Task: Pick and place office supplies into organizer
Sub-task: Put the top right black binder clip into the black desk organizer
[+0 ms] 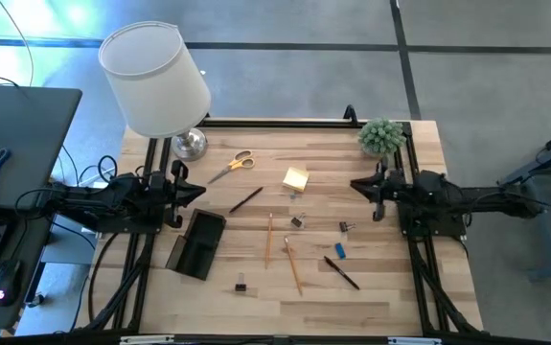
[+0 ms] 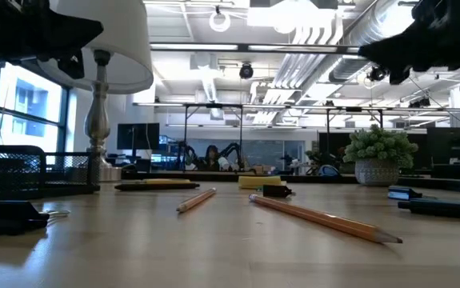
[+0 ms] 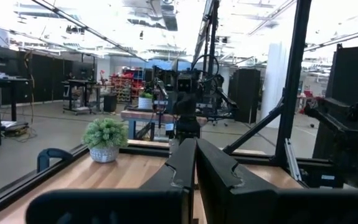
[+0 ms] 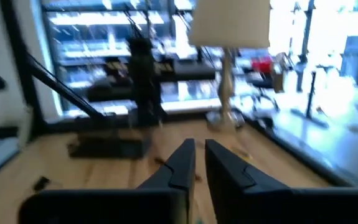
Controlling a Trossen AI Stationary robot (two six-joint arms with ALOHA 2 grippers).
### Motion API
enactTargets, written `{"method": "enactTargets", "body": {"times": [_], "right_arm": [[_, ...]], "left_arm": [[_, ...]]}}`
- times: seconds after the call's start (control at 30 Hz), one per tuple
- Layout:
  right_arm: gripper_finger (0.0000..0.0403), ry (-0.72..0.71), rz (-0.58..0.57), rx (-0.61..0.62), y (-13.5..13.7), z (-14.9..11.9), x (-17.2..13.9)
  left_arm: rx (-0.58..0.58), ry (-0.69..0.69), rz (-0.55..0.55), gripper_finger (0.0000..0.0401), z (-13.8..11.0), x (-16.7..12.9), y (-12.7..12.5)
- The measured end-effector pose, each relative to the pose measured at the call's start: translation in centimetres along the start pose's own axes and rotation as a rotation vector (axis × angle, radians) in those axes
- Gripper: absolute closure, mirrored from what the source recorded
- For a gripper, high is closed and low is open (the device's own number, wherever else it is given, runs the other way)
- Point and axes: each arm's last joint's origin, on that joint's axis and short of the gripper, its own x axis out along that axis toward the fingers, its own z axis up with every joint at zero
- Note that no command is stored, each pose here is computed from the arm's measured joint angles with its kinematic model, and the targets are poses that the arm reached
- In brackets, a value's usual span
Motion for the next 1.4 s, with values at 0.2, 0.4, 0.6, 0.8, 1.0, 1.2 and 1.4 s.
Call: {"method": "enactTargets", "body": {"times": [0.2,0.4,0.6,0.8,1.0,1.2,1.4], "right_arm": [[0.0299,0.144,0.031,0.098,0.4,-1.3,1.4],[0.0248,0.247,0.097,0.147,1.4,-2.4,2.0],[0.022,0.258,0.097,0.13,2.6,-2.6,2.3],[0.0221,0.296,0.097,0.097,3.7,-1.7,2.9],[0.023,0.469,0.053,0.054,4.3,-2.0,3.1],[0.0232,0.588,0.049,0.093,4.8,-2.9,2.9],[0.0211,0.616,0.09,0.091,5.4,-3.1,2.6]], "left_arm": [[0.005,0.101,0.01,0.035,-1.0,0.0,0.1],[-0.017,0.104,0.008,0.0292,-1.0,-0.1,0.1],[-0.021,0.088,-0.045,0.0271,-0.8,0.0,-0.1],[-0.05,0.055,-0.085,0.027,-0.5,0.0,-0.2],[-0.054,0.056,-0.085,0.027,-0.5,0.0,-0.2],[-0.054,0.057,-0.076,0.027,0.0,0.1,-0.2],[-0.047,0.128,-0.068,0.027,0.9,0.9,-0.4]]}}
